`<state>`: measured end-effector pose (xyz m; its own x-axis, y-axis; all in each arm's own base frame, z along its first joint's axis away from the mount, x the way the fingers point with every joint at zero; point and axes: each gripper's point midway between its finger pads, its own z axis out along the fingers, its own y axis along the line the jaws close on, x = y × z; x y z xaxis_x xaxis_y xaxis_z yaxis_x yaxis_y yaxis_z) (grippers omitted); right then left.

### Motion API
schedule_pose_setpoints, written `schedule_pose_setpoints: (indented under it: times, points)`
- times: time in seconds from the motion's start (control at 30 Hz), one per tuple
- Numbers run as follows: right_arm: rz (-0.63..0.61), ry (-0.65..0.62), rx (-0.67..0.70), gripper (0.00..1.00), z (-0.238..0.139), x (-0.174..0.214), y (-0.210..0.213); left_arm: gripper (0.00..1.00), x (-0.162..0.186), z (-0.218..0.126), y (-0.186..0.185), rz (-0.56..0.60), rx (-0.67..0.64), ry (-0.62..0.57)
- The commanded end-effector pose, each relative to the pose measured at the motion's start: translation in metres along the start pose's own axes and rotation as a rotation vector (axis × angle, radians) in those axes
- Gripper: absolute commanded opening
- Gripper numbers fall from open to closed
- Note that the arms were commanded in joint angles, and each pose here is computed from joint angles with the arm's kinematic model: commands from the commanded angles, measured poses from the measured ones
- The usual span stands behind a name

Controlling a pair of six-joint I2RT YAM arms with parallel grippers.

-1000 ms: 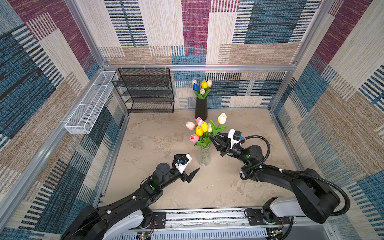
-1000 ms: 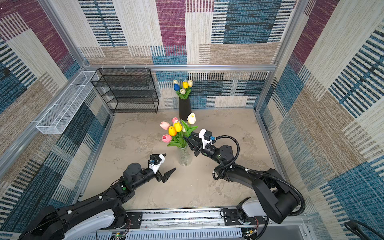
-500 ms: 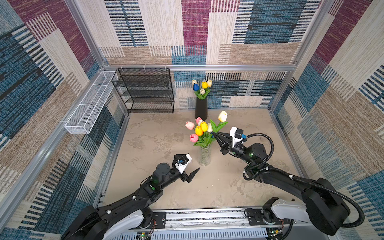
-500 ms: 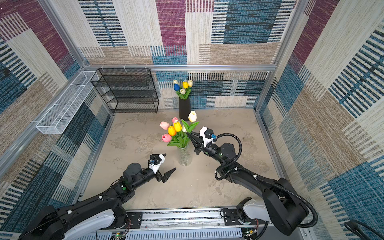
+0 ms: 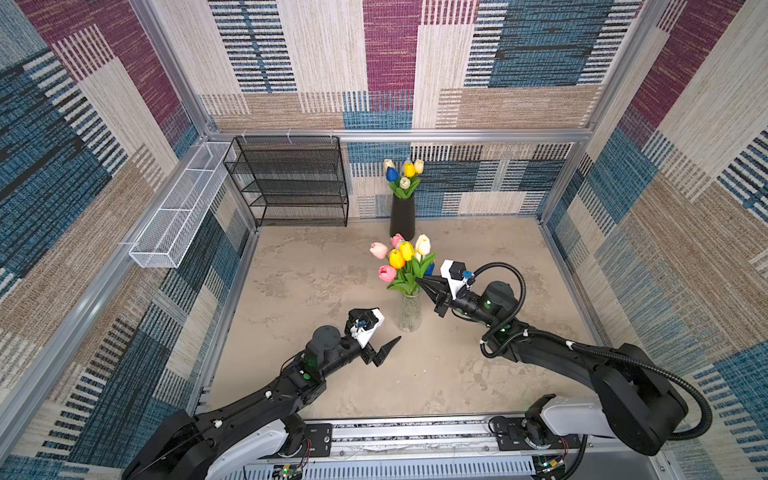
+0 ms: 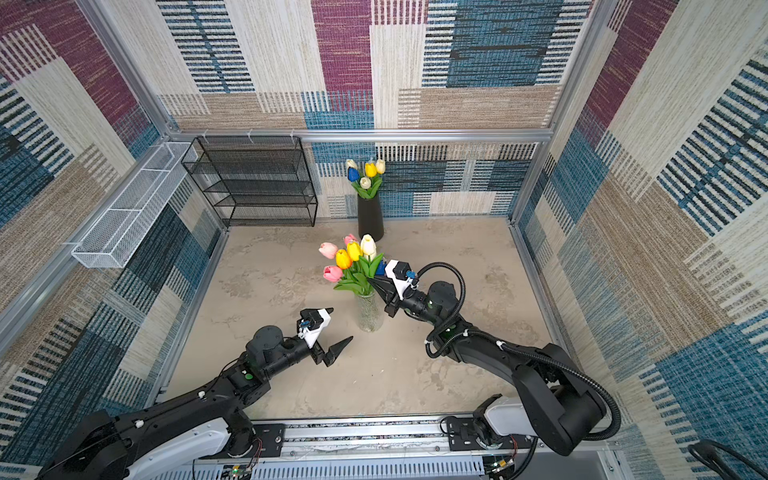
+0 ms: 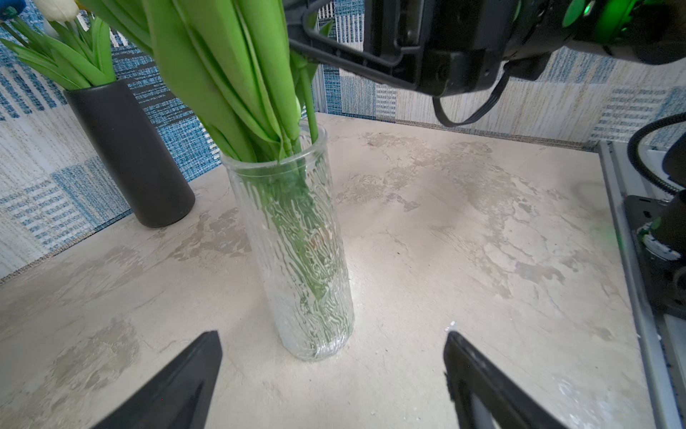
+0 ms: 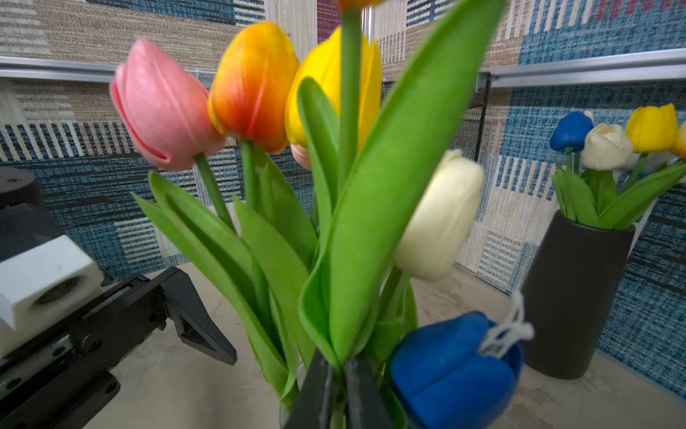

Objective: Arrange the flowers into the vase
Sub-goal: 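Lower the orange tulip stem into the glass vase with the right gripper, then open the right gripper and draw it back from the vase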

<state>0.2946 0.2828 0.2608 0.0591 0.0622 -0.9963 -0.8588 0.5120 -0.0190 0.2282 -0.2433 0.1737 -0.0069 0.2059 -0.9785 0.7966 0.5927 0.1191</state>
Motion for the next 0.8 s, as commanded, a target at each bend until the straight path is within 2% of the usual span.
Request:
schedule_pose_setpoints:
  times: [0.0, 0.23, 0.53, 0.67, 0.77]
  points:
    - [-0.036, -0.009, -0.018, 0.1, -0.001, 0.0, 0.005, 0.96, -0.01, 0.0, 0.001, 0.03, -0.005, -0.035]
    - [-0.042, 0.016, 0.012, 0.17, -0.011, 0.003, 0.005, 0.96, -0.01, 0.001, 0.0, 0.025, 0.0, -0.033]
    - [-0.054, 0.016, 0.047, 0.48, -0.015, -0.011, 0.001, 0.96, -0.01, 0.0, 0.001, 0.026, -0.001, -0.034]
    - [-0.066, -0.037, 0.102, 0.63, -0.033, -0.026, 0.0, 0.96, -0.01, 0.0, 0.001, 0.027, -0.006, -0.035]
    - [-0.067, -0.046, 0.126, 0.71, -0.046, -0.017, 0.002, 0.96, -0.011, -0.001, 0.002, 0.029, -0.009, -0.038]
